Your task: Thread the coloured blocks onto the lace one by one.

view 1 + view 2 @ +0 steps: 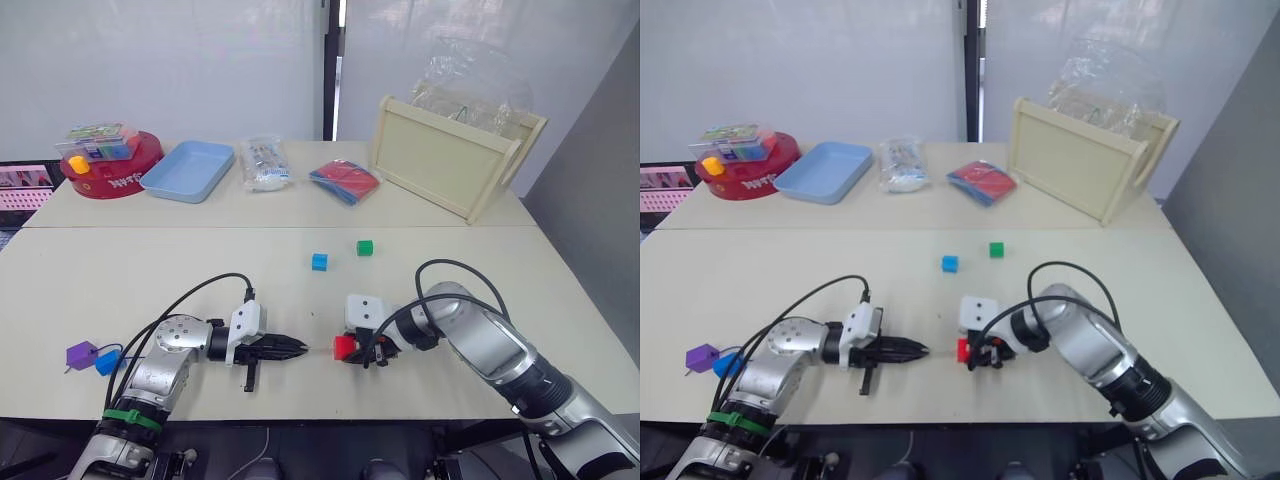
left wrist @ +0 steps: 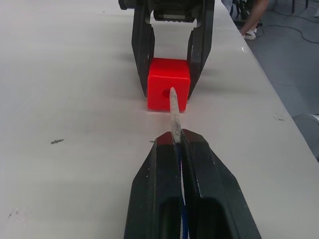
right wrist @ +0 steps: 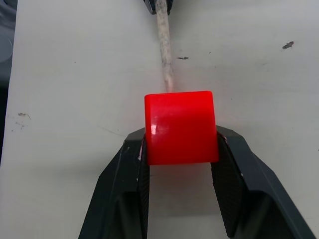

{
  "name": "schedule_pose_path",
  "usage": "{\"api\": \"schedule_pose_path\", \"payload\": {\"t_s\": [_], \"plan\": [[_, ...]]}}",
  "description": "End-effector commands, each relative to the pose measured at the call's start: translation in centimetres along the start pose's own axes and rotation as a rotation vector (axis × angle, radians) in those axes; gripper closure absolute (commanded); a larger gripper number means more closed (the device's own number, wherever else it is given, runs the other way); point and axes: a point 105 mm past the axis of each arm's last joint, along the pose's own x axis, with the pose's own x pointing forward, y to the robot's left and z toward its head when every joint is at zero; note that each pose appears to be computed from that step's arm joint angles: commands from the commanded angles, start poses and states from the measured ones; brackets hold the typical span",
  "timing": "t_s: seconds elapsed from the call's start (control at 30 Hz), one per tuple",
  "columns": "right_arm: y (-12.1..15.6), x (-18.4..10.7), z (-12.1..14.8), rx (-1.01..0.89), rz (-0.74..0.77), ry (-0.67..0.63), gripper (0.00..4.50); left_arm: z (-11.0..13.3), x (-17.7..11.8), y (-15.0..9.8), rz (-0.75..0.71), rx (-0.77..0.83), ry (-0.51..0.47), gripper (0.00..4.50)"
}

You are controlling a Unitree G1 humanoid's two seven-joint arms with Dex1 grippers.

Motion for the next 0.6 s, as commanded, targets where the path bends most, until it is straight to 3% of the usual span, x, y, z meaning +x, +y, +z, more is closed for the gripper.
{"api": "schedule_pose_path", "payload": {"t_s": [0.03,0.4,0.6], "plan": [[0.6,0.4,0.1,0.005,0.025,0.000,3.31,0.6,0.4,0.3,0.000,0.032,-0.008,4.50],[0.5,0.4,0.2,0.011,0.024,0.000,3.31,0.1,1.0,0.3,-0.012,0.036,0.008,4.50],[0.5,0.5,0.4,0.011,0.026,-0.003,3.31,0.7,2.5,0.0,-0.020,0.035,-0.029,4.50]]}}
